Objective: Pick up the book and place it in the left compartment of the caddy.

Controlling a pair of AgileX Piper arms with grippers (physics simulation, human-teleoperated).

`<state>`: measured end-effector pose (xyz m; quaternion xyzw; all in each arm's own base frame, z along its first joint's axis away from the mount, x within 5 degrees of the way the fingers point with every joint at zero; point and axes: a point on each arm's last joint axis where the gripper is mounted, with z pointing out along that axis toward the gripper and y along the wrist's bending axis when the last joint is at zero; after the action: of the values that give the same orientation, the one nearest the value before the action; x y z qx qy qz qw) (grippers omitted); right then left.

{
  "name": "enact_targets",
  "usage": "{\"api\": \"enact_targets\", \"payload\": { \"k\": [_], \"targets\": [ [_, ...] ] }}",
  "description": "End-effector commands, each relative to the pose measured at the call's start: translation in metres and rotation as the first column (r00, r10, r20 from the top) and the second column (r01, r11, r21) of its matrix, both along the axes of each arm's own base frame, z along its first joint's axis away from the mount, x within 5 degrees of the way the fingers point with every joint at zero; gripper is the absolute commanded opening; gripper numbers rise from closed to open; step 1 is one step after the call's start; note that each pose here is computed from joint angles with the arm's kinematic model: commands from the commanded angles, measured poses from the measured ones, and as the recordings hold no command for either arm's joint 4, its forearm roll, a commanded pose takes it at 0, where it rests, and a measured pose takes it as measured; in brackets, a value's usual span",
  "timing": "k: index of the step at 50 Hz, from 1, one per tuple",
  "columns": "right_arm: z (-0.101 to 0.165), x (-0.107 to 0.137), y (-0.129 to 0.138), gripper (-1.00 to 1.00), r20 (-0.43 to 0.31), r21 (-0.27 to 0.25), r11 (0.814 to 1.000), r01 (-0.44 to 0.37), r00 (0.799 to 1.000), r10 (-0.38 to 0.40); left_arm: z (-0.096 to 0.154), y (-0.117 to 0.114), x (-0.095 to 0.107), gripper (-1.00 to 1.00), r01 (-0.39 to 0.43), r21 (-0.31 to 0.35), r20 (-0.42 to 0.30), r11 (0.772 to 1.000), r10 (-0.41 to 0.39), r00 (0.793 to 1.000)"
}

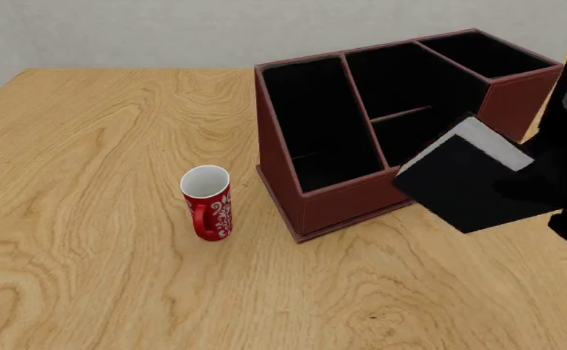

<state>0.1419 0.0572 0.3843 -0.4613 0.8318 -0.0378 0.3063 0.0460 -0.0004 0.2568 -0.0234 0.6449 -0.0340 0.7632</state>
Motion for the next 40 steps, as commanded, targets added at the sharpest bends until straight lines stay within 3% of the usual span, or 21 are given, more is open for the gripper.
{"api": "enact_targets", "payload": {
  "k": [1,7,28,40],
  "targets": [
    [0.041,0.004,0.026,-1.00,0.001,0.193,0.978,0.078,0.997,-0.080,0.004,0.000,-0.001,1.00,0.006,-0.003,0.008,1.000,-0.006,1.000],
    [0.059,0.008,0.039,-1.00,-0.007,0.275,0.956,0.103,0.994,-0.105,0.009,0.000,-0.003,1.00,0.005,-0.004,0.014,1.000,-0.005,1.000],
    [0.082,0.036,0.065,-1.00,0.010,0.312,0.946,0.088,0.995,-0.095,0.019,0.000,-0.007,1.00,0.000,-0.020,0.035,1.000,0.001,0.999],
    [0.088,0.062,0.072,-1.00,0.004,0.325,0.936,0.136,0.989,-0.145,0.022,0.001,-0.008,1.00,-0.015,-0.025,0.038,1.000,0.016,0.999]
  ]
}}
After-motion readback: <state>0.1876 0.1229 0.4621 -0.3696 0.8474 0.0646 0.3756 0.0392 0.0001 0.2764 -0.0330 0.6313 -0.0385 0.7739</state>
